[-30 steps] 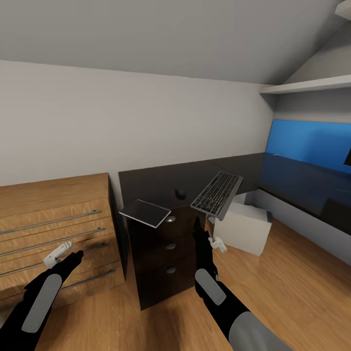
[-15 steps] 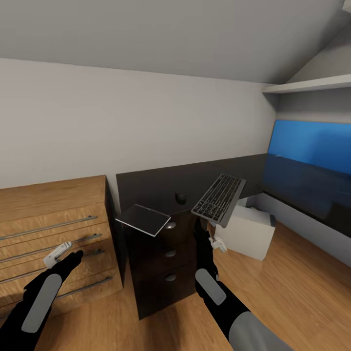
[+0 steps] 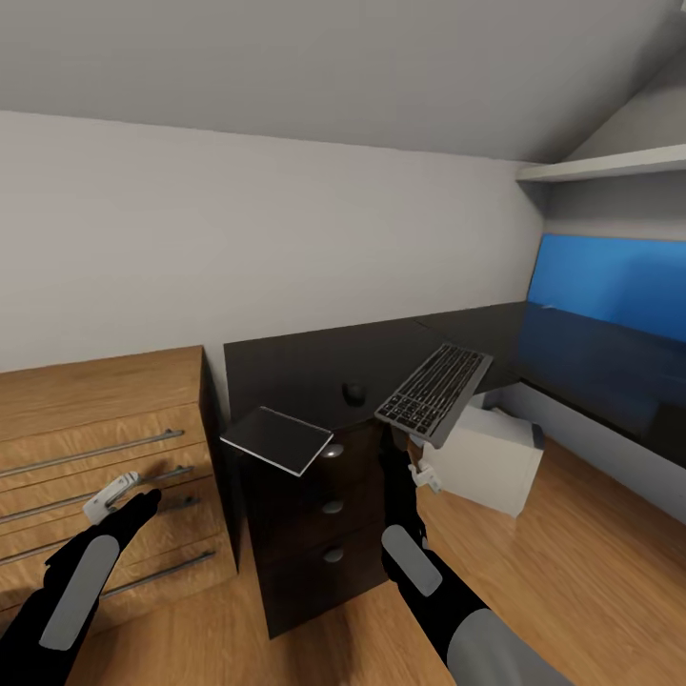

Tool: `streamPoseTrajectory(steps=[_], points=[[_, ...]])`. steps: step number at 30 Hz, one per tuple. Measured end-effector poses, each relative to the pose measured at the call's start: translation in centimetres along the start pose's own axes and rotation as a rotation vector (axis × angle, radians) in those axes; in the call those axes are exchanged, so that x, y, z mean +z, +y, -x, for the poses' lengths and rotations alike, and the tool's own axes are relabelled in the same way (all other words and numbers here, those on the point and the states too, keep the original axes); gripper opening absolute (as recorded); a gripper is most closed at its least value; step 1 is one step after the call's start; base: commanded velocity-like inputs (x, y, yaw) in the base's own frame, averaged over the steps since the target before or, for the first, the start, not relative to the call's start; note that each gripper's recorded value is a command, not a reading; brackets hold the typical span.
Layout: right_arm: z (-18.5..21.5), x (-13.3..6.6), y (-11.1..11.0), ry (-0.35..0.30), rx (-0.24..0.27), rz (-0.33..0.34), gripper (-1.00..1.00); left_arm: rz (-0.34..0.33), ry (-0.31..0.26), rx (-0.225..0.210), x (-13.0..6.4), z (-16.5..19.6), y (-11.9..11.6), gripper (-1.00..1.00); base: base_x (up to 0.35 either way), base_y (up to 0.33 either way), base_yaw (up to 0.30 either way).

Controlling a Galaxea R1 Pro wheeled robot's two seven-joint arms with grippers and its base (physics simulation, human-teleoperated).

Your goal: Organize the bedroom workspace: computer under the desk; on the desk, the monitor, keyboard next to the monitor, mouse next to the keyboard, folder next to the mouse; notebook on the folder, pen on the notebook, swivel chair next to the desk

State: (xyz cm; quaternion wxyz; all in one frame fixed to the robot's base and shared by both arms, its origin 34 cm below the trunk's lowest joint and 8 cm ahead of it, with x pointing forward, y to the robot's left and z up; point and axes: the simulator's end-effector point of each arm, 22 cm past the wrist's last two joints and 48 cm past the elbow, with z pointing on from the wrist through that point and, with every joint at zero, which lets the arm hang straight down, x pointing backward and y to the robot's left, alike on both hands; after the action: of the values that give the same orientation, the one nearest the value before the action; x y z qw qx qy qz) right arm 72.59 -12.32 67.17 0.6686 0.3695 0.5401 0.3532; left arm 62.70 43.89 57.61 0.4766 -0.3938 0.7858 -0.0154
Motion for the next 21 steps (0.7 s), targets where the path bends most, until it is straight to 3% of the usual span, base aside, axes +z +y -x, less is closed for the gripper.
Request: streamPoseTrajectory(steps=[21], points=[[0.11, 0.01, 0.13, -0.005, 0.000, 0.004, 1.00, 0.002, -0.001, -0.002, 0.02, 0.14, 0.16, 1.00, 0.000, 0.000, 0.000]])
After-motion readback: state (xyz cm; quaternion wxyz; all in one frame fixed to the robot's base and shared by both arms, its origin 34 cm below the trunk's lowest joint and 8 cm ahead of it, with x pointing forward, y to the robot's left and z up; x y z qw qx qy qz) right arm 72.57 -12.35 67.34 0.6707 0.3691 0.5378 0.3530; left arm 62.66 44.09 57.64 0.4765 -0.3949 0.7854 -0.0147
